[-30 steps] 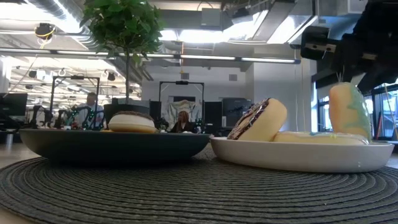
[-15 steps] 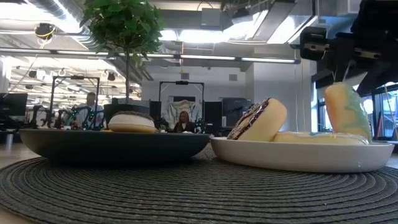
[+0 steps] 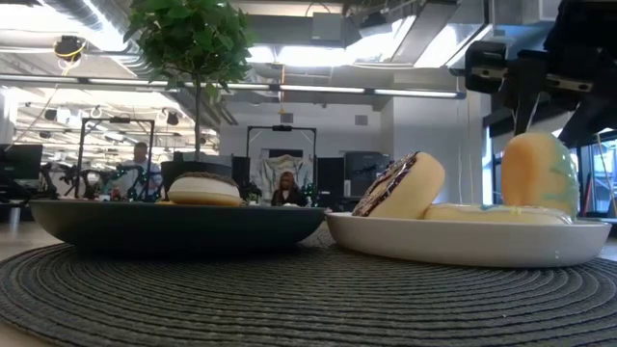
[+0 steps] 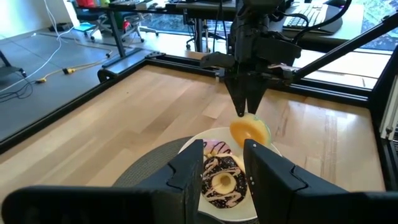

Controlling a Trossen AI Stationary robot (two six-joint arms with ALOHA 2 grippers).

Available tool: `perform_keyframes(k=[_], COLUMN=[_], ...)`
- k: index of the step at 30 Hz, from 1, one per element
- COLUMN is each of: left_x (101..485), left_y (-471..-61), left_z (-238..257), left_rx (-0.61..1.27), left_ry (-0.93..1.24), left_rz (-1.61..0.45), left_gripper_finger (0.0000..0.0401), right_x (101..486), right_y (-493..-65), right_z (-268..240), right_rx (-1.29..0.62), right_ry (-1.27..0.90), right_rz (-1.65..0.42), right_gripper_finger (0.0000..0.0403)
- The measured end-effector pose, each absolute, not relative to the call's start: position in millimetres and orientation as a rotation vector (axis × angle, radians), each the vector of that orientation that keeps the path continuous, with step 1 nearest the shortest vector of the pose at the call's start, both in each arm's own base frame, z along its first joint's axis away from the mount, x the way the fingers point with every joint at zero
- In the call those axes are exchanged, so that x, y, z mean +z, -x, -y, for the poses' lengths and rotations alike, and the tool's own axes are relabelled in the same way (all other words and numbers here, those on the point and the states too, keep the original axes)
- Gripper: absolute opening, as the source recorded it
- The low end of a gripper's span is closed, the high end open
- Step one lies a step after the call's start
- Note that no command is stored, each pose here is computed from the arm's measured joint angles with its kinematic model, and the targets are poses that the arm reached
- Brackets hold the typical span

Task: Pick & Place donuts
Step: Put the large blue donut onto the white plate

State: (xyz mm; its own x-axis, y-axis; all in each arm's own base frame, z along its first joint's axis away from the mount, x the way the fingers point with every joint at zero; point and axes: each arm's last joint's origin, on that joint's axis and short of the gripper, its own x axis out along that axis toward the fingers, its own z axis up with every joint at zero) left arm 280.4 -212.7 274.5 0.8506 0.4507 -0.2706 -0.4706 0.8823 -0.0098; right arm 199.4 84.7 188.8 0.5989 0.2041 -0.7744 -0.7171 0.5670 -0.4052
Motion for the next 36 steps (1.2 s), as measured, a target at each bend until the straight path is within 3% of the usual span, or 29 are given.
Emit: perform_keyframes(k=[21,36], left_x=[274.0,273.9], left_y=[-280.5,-280.5], left_z=[213.4,213.3], left_rx=[0.465,0.466], left_ry=[0.082,0.081], left_rz=[-0.28,-0.281], left_gripper_finger=[0.0113,0.0113], right_x=[169.0,185.8], right_y=[-217.4,-227.5], right_z=[-83.0,-86.9], right_rx=[0.554,0.531], right_ry=[0.79,0.784], right_rz=[-0.793,-0.731], right_gripper_finger=[0.0122,0.0122])
